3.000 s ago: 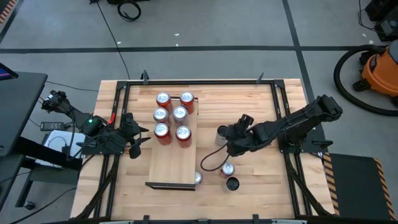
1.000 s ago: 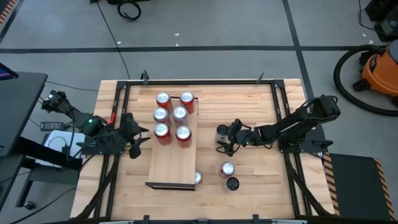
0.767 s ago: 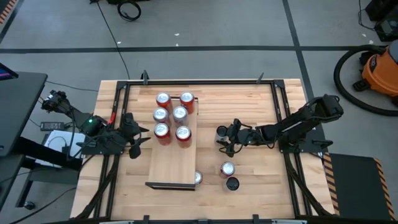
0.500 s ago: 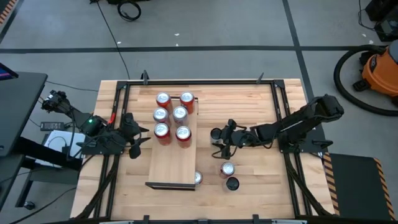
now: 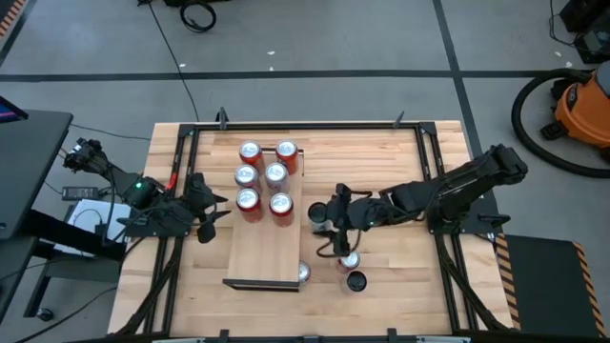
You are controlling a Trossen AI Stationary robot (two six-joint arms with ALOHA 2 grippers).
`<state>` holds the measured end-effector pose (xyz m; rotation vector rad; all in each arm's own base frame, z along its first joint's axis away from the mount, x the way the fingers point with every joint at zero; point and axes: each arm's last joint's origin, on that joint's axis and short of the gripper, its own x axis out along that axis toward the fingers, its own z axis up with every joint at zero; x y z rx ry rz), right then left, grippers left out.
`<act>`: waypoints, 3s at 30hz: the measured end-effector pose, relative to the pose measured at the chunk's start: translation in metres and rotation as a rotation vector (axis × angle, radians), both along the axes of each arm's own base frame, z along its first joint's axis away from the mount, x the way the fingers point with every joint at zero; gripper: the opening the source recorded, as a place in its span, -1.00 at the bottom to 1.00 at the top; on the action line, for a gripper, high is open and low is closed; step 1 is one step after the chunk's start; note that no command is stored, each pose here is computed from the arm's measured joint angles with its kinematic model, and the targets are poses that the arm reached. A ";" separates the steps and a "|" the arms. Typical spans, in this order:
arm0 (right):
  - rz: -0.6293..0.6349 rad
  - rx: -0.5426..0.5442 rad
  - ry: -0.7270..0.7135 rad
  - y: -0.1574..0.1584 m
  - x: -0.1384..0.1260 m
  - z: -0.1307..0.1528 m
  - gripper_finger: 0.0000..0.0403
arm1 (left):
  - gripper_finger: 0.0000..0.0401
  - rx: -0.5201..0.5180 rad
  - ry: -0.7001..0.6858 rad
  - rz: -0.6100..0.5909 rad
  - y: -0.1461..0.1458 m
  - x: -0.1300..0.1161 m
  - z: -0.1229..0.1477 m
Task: Place canned beverage on shelf
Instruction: Put the left white yellow soda can on the shelf
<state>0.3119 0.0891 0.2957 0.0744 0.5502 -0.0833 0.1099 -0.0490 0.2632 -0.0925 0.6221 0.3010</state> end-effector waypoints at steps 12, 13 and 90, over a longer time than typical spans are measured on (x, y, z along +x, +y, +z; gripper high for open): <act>0.063 0.000 -0.167 0.030 0.021 0.005 0.35 | -0.11 -0.011 -0.003 0.008 0.000 0.000 0.000; 0.065 -0.005 -0.155 0.032 0.024 0.002 0.36 | -0.11 -0.011 -0.003 0.008 0.000 0.000 0.000; -0.050 -0.286 0.001 0.090 0.038 0.003 0.54 | -0.11 -0.016 -0.025 -0.001 -0.001 0.002 0.002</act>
